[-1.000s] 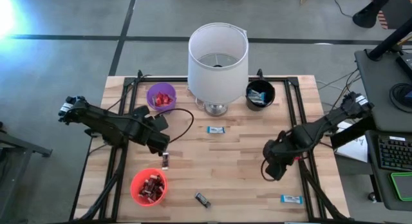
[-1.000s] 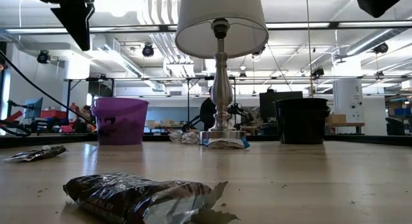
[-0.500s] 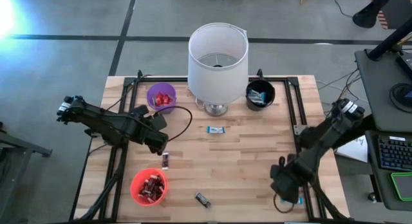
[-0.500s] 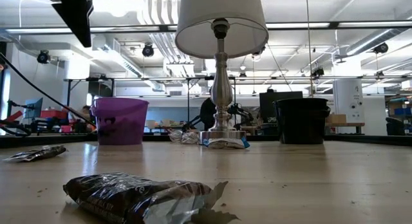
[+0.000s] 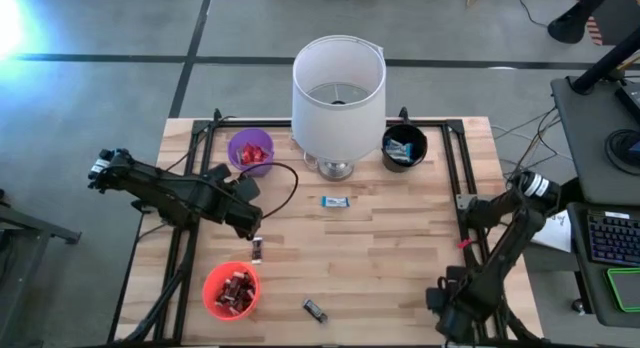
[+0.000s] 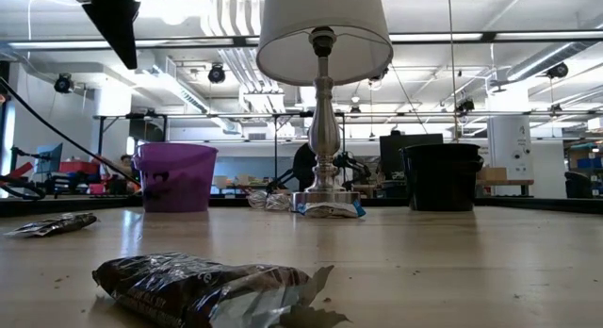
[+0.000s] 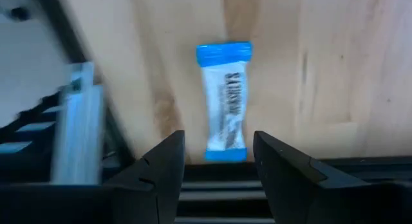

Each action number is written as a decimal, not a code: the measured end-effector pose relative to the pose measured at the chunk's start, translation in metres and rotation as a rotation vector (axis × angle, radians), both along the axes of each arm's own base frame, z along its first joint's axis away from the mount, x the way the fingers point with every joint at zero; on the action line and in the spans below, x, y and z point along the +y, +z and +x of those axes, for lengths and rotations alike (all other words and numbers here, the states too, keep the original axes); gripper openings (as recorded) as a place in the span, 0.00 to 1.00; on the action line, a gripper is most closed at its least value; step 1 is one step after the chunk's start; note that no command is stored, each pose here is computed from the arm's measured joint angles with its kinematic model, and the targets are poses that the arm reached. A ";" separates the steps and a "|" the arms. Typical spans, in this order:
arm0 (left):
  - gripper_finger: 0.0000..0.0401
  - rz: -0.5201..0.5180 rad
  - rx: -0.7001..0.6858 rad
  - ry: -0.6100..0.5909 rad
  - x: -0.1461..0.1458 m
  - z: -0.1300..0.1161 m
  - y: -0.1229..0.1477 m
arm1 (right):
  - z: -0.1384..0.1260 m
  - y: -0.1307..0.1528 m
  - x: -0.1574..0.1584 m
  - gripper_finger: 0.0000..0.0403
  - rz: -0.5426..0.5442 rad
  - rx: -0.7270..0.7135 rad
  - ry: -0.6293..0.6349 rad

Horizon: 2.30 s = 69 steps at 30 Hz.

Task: Sort candy
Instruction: Put the white chocolate into the black bin

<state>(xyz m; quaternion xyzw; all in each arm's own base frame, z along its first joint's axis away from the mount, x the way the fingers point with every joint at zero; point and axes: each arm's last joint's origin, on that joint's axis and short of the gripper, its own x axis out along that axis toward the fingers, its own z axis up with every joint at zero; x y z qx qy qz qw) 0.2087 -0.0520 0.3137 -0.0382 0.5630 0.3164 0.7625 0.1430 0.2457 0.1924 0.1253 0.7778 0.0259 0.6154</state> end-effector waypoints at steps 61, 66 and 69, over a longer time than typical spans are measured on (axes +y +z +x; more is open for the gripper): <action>0.24 -0.063 0.100 0.002 0.000 -0.008 -0.001 | -0.007 -0.031 0.008 0.13 -0.047 0.008 -0.284; 0.24 -0.060 0.119 -0.028 0.001 -0.010 0.000 | -0.006 -0.015 0.003 0.13 -0.035 -0.065 -0.394; 0.24 -0.062 0.117 -0.044 0.002 -0.012 0.002 | -0.005 -0.007 -0.001 0.13 -0.024 -0.097 -0.460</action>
